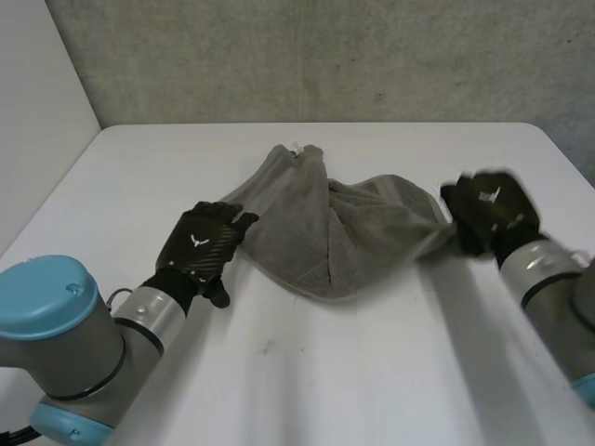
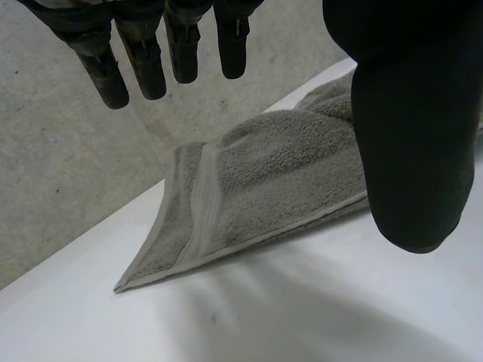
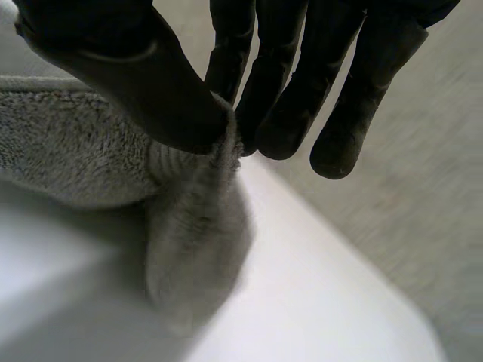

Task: Fold the towel.

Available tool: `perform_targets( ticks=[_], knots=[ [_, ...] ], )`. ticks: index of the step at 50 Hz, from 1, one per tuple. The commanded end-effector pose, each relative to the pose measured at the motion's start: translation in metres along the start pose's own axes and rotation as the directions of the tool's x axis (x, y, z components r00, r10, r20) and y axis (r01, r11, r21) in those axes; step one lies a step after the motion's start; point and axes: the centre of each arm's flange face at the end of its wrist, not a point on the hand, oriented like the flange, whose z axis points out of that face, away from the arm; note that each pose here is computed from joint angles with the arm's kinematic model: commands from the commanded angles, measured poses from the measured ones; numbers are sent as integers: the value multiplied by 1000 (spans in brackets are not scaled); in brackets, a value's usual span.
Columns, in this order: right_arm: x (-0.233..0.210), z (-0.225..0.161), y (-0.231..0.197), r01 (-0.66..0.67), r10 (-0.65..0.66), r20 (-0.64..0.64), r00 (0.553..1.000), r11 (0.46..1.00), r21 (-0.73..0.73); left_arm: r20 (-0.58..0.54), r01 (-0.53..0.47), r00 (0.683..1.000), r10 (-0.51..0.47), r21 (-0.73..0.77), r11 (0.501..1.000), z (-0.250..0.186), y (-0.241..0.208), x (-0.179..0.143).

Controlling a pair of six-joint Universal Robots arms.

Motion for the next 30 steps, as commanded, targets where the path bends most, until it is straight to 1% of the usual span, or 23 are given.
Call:
perform_targets(
  ticks=[1,3,11,14,20,25,30],
  knots=[
    [29,-28,-73,32,-20,-77,997,987,159,-26,38,999,-38,9,999,1,-2,9],
    [36,-42,-97,39,-24,-84,996,982,186,-39,64,997,-63,10,998,3,-1,13],
    [44,-62,-126,35,-24,-66,998,985,171,-66,126,990,-125,17,992,15,-1,24],
    [46,-71,-136,38,-25,-70,997,983,181,-75,132,989,-130,19,991,20,0,28],
    [48,-82,-146,43,-28,-77,997,979,198,-85,131,988,-129,26,991,30,0,32],
    [49,-95,-153,46,-30,-77,997,978,205,-115,128,986,-124,28,991,39,4,45],
    [50,-99,-153,47,-32,-80,996,979,200,-142,126,982,-124,9,992,43,11,56]
  ],
)
